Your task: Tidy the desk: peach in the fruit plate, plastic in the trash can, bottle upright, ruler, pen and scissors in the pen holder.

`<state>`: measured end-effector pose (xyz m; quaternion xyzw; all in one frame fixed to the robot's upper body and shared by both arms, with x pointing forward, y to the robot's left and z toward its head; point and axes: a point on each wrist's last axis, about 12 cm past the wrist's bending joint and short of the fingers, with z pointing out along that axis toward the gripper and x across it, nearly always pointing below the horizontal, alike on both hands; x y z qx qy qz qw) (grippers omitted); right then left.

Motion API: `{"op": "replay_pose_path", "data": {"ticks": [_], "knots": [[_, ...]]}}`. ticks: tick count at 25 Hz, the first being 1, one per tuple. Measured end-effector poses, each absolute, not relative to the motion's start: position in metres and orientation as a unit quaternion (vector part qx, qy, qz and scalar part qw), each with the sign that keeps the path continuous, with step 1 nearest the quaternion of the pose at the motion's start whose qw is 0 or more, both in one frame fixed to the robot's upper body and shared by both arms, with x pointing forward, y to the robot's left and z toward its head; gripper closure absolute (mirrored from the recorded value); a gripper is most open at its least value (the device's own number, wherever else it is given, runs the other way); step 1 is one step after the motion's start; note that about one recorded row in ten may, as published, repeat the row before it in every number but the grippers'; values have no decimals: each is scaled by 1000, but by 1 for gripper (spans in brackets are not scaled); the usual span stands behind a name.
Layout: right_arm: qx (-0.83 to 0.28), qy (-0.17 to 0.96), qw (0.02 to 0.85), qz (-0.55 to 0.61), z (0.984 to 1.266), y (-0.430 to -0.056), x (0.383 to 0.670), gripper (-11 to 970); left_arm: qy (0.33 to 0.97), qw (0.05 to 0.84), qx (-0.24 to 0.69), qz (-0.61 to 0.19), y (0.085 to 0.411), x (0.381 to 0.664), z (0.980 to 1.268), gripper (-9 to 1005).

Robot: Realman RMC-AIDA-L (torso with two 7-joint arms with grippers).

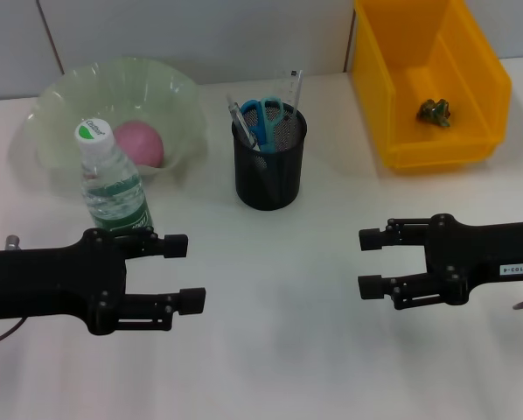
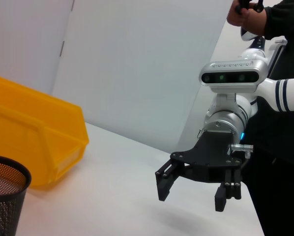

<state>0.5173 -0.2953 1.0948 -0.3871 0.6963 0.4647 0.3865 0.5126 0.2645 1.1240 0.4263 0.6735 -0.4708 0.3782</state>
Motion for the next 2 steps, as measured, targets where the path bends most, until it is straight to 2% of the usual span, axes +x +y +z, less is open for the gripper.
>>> {"op": "replay_pose_path", "data": {"ticks": [2], "knots": [[-387,696,386,465,1095,-295,517,163,673,378,427,-471,265,513,1124,183]]}}
